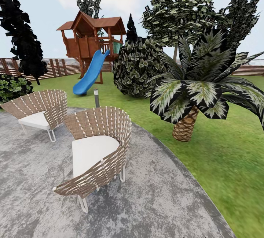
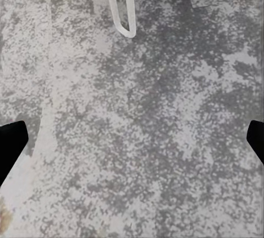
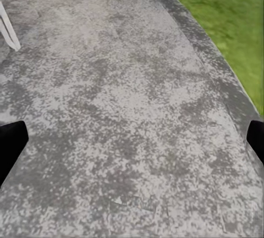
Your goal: In the garden, pick up the pesticide atomizer on the floor and spray pesticide onto both trees until each tree trunk is fully covered.
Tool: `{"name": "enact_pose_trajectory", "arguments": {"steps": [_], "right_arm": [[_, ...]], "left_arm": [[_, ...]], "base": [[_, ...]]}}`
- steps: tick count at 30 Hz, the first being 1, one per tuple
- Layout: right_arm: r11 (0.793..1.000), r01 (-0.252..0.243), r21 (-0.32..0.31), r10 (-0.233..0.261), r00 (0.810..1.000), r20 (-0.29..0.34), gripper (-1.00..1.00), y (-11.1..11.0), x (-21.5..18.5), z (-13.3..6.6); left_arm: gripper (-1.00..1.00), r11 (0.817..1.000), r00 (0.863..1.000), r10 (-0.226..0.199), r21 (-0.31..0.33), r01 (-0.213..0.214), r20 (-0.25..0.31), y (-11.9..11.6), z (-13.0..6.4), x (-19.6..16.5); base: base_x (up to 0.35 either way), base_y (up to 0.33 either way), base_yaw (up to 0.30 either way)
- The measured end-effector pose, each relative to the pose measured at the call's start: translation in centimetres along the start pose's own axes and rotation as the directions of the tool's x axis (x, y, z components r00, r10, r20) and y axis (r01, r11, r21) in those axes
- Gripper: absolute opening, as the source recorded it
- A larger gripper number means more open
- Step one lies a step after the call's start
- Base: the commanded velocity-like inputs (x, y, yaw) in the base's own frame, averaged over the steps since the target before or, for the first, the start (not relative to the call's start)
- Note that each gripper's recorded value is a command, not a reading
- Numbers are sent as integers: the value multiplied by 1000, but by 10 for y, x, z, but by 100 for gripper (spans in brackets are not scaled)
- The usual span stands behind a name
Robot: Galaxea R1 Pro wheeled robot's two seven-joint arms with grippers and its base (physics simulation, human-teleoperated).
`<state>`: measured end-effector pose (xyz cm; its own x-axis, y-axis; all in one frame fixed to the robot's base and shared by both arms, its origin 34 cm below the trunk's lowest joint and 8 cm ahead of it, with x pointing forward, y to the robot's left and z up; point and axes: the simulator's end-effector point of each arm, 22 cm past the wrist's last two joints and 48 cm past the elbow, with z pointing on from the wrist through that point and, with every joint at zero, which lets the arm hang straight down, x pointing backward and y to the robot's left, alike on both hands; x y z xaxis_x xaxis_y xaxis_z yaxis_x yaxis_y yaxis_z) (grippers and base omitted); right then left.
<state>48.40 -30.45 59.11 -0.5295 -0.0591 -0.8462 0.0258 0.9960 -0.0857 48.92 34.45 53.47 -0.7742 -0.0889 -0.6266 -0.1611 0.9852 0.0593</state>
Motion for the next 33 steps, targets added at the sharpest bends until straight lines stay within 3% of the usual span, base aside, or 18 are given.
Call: {"name": "enact_pose_trajectory", "arguments": {"steps": [5,14,25,33], "right_arm": [[1000,1,1,-1,1000,-12,100,0,6,-1],[1000,-7,1,7,998,-62,100,3,29,-7],[1000,-7,1,7,998,-66,100,4,30,-7],[1000,-7,5,7,998,-65,100,2,30,-7]], "left_arm": [[100,1000,1000,-3,0,3,11,3,0,0],[100,1000,996,0,-2,1,90,7,-1,-17],[100,1000,997,-6,-1,6,80,5,-1,-10],[100,1000,997,-4,1,4,77,4,-1,-8]], "base": [[0,0,0],[-3,1,0],[-259,122,-9],[-318,73,-229]]}}
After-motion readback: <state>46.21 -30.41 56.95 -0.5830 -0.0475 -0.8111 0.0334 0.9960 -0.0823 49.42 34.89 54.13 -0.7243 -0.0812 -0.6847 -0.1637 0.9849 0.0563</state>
